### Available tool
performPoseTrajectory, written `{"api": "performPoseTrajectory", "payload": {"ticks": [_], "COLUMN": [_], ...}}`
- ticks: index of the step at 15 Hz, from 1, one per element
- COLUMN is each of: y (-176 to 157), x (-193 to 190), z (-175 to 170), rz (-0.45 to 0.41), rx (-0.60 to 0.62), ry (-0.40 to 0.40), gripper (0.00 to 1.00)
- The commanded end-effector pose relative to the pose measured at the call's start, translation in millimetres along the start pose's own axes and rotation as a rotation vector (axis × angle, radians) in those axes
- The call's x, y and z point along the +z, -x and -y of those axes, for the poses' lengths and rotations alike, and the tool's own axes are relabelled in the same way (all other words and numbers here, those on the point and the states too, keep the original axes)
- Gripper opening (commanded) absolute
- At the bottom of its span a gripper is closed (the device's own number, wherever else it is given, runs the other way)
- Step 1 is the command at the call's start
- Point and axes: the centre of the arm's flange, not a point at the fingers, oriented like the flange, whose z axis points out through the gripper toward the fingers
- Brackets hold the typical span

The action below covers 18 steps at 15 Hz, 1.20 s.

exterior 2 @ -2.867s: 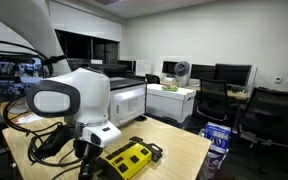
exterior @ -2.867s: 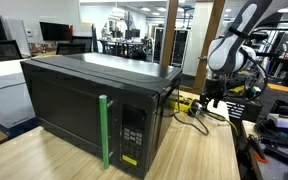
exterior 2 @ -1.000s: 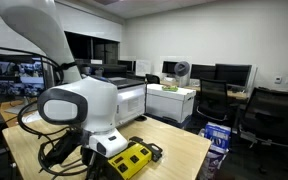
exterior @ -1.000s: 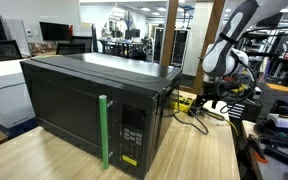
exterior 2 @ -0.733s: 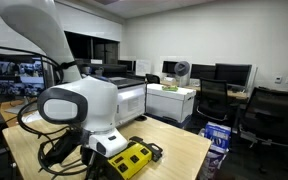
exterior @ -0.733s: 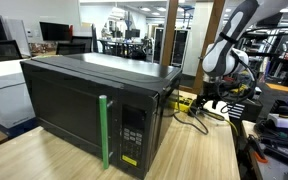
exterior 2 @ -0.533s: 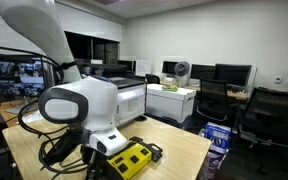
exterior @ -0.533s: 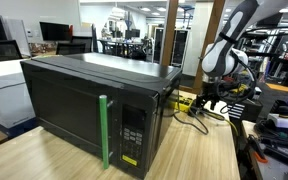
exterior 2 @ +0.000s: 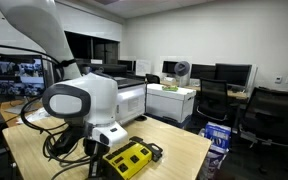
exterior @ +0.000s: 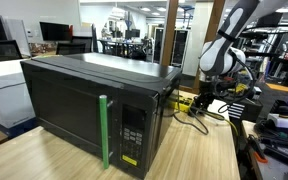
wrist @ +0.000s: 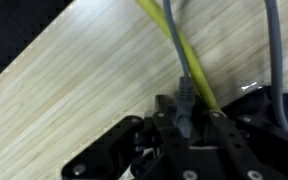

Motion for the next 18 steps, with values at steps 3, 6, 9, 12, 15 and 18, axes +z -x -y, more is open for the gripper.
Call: {"api": "performPoseTrajectory", "payload": {"ticks": [3, 6, 9, 12, 15, 18], "y": [12.9, 12.8, 4.0, -14.3, -35.9, -53.7], "x": [-3.0, -32.5, -74.4, -106.5, -126.1, -134.9], "z": [0.3, -6.0, -7.2, -4.0, 8.3, 18.5], "rz": [0.033, 0.117, 0.2, 0.281, 0.37, 0.454], "rx": [-0.018, -0.113, -0.226, -0.327, -0.478, -0.602], "ry": [0.005, 0.033, 0.099, 0.126, 0.12, 0.111], "gripper": [0.07, 0.07, 0.07, 0.07, 0.07, 0.07]}}
